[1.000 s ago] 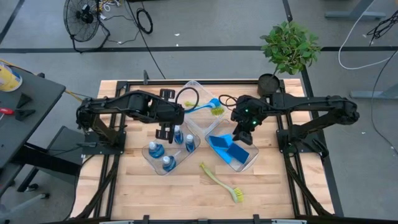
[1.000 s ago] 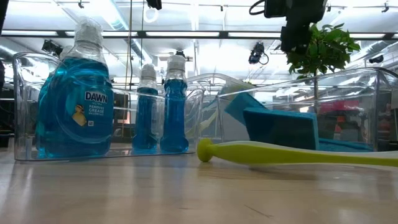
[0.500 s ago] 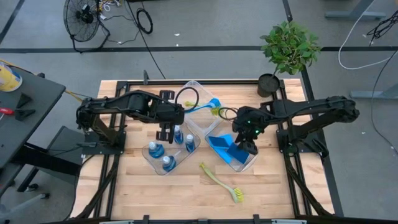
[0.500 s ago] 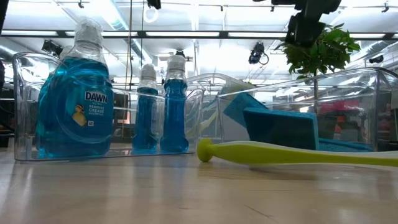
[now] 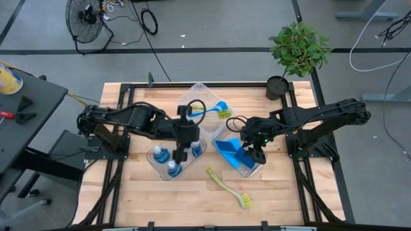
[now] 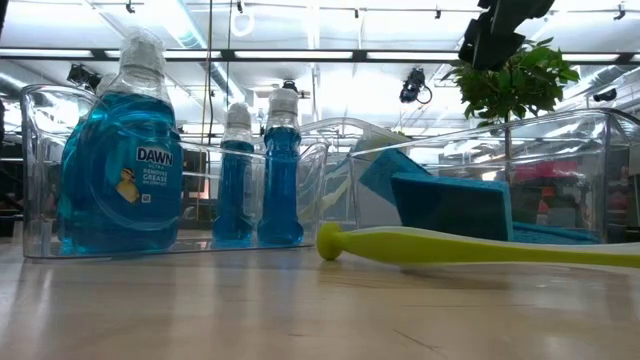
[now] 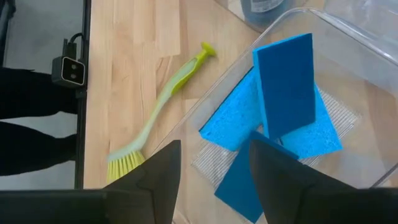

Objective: Pick & Place Kitchen Sink Supplies
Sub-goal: Put the yellow toilet brush into the transparent container

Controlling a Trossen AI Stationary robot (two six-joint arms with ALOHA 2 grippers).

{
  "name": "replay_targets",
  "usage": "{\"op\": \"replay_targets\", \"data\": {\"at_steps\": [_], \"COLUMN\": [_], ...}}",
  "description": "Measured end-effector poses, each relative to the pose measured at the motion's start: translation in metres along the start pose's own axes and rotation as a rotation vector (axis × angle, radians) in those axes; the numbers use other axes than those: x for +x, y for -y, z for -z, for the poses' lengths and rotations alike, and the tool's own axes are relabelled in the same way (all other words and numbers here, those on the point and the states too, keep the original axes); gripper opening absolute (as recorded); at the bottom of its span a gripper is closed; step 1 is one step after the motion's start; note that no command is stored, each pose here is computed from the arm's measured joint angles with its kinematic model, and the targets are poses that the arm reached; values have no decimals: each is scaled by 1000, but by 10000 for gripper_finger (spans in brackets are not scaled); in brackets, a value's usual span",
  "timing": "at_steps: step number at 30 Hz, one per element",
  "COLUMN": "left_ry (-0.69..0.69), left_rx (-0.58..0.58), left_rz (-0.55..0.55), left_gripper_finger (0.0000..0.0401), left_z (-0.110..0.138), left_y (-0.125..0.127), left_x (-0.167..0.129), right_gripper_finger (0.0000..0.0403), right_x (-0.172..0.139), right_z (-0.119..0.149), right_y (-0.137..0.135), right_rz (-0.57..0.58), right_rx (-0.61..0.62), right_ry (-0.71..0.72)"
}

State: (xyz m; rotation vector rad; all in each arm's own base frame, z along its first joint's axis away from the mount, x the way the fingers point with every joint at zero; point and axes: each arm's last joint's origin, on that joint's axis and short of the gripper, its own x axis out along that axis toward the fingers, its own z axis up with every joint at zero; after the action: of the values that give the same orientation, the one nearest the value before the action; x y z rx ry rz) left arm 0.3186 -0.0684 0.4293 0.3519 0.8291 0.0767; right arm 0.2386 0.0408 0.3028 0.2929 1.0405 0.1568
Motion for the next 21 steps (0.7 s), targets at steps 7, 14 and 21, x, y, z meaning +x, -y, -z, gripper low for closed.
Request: {"op": "replay_targets", "data": {"at_steps": [7, 14, 21], "left_ry": [92, 71, 39], "left_rx": [18, 123, 168], "left_rz": [57, 142, 147], "left_gripper_finger": [122, 122, 122], "left_z": [-16, -25, -28], "left_y": [26, 62, 83], "left_x": [11, 52, 95], "right_gripper_finger": [190, 190, 190], "right_x": [0, -3, -26], "right_z": [0, 2, 9], "right_y": [0, 0, -1], "right_rz": [1, 19, 31], "right_rx": [-4, -19, -11], "right_ry": [2, 1, 76]}}
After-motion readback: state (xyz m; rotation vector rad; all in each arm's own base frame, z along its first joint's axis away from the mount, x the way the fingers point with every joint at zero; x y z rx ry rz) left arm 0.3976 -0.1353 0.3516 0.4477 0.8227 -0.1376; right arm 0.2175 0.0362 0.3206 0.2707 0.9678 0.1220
